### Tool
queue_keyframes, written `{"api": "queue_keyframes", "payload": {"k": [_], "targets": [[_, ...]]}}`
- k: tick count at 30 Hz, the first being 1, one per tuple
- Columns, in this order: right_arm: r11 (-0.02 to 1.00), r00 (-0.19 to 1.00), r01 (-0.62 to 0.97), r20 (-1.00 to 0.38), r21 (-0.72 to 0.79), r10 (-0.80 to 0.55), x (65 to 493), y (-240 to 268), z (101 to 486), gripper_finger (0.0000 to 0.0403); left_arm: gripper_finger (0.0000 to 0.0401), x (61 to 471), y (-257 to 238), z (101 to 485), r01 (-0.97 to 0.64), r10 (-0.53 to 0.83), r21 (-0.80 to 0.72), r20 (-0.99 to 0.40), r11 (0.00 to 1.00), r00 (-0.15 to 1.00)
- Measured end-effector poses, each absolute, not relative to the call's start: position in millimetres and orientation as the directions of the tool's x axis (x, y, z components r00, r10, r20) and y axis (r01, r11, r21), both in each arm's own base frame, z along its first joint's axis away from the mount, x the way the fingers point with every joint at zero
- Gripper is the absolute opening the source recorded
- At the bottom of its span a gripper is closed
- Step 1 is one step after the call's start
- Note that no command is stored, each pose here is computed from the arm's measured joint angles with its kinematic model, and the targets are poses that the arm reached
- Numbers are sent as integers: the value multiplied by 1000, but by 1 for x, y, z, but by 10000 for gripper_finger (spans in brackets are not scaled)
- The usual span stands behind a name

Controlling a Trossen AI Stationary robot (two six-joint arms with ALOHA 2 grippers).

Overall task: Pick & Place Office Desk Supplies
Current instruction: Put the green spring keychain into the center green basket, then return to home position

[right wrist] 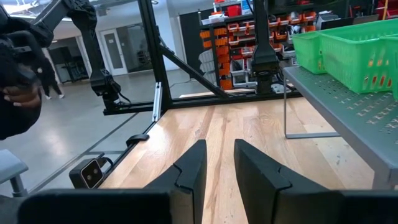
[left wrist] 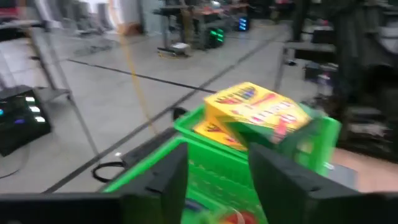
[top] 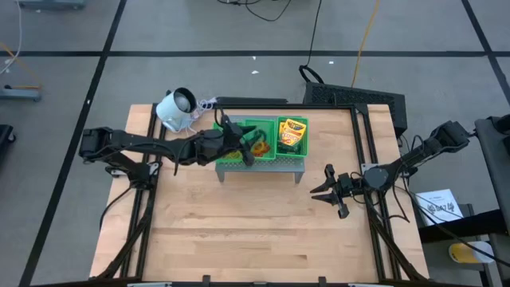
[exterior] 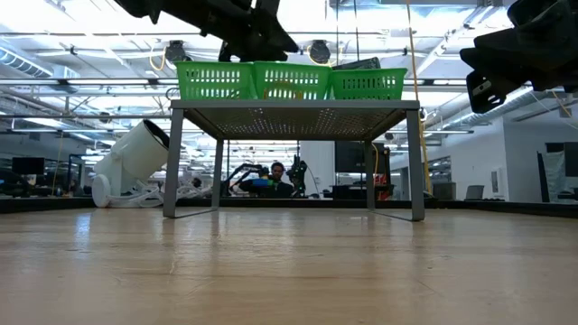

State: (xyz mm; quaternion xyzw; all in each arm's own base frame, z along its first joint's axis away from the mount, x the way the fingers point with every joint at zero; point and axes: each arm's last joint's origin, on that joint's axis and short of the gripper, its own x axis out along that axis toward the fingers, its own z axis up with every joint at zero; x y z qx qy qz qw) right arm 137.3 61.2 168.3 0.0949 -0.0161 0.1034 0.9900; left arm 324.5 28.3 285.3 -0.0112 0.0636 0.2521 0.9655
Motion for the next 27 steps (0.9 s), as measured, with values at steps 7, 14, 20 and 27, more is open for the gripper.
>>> {"api": "queue_keyframes", "payload": {"k": [7, 14, 20, 27], "targets": [[961, 978, -210, 45, 183, 205, 137, 61, 168, 70, 229, 285, 5, 320, -320, 315, -10, -160, 947, 936], [960, 977, -212, 44, 182, 207, 137, 61, 168, 70, 241, 188, -7, 351, -173, 192, 89, -313, 981, 930], [958, 976, -216, 64, 187, 207, 137, 61, 170, 70, 241, 110, -5, 342, -205, 164, -58, -409, 977, 898], [974, 978, -210, 37, 83, 207, 137, 61, 167, 70, 242, 93, -8, 304, -78, 76, -11, -144, 997, 987]]}}
